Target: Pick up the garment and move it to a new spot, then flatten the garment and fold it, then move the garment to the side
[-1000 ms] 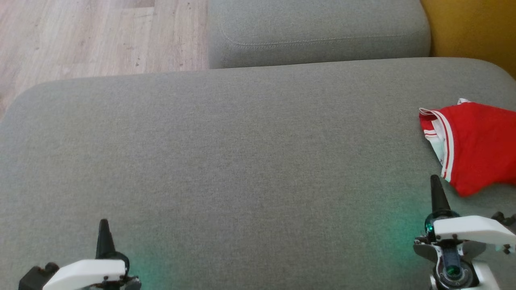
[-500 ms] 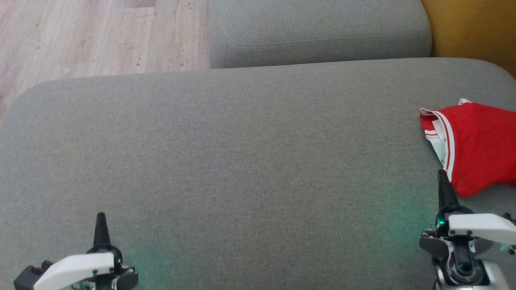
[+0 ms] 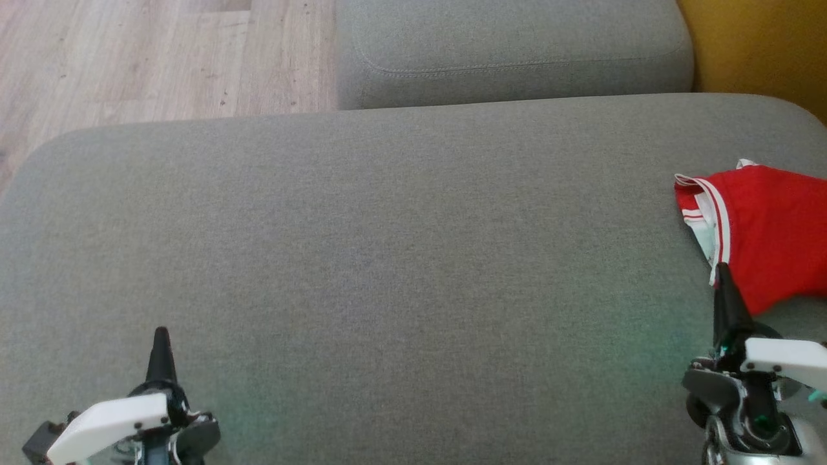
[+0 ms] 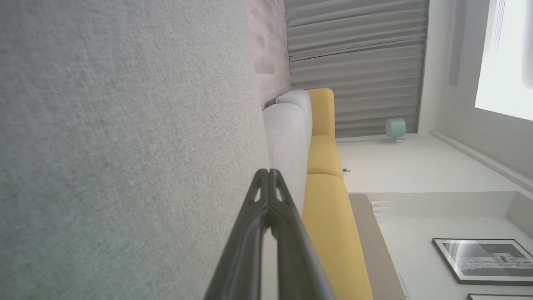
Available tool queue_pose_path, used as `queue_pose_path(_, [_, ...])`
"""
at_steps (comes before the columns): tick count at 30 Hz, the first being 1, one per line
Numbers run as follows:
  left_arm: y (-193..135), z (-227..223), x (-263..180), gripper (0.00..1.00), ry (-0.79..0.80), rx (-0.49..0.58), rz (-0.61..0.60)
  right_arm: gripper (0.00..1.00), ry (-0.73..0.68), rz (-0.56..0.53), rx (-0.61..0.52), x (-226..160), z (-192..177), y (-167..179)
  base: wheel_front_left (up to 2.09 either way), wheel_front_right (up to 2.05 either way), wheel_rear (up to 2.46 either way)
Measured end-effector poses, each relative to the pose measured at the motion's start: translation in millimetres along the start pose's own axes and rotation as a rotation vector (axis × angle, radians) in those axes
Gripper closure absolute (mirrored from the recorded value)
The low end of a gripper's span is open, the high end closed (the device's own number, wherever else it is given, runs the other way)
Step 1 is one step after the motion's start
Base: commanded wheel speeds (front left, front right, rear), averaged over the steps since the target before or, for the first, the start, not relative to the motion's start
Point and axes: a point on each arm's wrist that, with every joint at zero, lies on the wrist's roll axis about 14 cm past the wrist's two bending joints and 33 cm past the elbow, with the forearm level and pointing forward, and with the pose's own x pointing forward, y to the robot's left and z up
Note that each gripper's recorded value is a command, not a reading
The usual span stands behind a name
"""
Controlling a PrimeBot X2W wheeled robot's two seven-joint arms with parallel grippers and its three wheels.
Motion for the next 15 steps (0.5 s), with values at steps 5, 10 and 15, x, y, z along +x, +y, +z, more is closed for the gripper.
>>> queue_pose_path(5, [-5.1,0.3,1.0,1.00,0.004,-0.054,-0.019,1.00,0.001,0.018,0.054,0.5,2.2,5.0,0.00,0.00,0.00])
queue_pose_path(10, [-14.2,1.1,4.2,1.00,0.005,-0.096,-0.052,1.00,-0.006,0.035,0.100,0.8,5.2,9.4,0.00,0.00,0.00])
queue_pose_path(15, [-14.6,0.8,4.4,1.00,0.009,-0.096,-0.053,1.00,-0.006,0.036,0.099,0.8,5.3,9.6,0.00,0.00,0.00])
